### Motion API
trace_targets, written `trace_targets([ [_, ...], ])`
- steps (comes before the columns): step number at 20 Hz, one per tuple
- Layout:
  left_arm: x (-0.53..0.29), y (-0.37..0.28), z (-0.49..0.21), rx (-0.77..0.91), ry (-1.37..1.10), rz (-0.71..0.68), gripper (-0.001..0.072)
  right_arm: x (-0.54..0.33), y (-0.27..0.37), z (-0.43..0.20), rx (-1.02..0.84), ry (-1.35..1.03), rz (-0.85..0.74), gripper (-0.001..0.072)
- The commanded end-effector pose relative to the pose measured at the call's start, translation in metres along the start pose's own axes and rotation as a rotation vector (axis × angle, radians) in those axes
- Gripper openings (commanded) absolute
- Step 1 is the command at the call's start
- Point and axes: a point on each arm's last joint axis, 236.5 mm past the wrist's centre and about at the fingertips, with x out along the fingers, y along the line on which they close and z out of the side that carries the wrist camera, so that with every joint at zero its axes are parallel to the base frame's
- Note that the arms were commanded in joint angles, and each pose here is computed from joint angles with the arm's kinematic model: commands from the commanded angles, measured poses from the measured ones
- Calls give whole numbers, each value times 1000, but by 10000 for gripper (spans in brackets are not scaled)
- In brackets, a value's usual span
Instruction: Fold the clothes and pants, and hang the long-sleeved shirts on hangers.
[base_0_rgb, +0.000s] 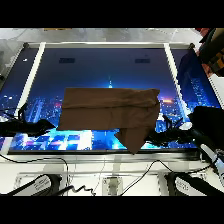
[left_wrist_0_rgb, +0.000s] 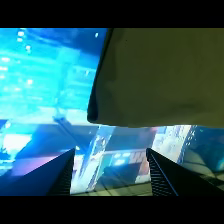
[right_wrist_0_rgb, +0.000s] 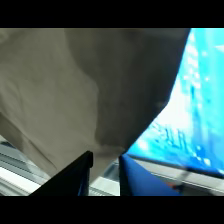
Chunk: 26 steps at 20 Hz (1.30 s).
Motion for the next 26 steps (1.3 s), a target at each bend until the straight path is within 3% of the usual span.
trace_targets([
  [1, 13, -5, -4, 11, 41, -10, 481, 4, -8, 7, 30, -44, -16, 212],
  [3, 22, -7, -9, 13, 77, -18, 482, 4, -9, 14, 29, -74, -22, 202],
  [5, 31, -11, -12, 6, 105, -37, 482, 2, -9, 21, 22, -104, -26, 21],
  [11, 53, -17, 16, -77, 17, -92, 480, 0, -8, 26, 16, -117, -24, 18],
  [12, 56, -18, 23, -94, -10, -98, 406, 0, -7, 26, 7, -117, -24, 18],
  [14, 56, -25, 36, -105, -60, -132, 20, -2, -3, 26, -47, -114, -20, 17],
  [19, 24, -70, 71, -4, -167, -272, 13, -52, 50, 49, -220, -218, 41, 17],
  [22, -13, -91, 72, 108, -247, -243, 13, -94, 86, 51, -323, -335, 75, 17],
  [26, -71, -123, 62, 169, -419, -212, 13, -130, 117, 38, -295, -447, 155, 17],
])
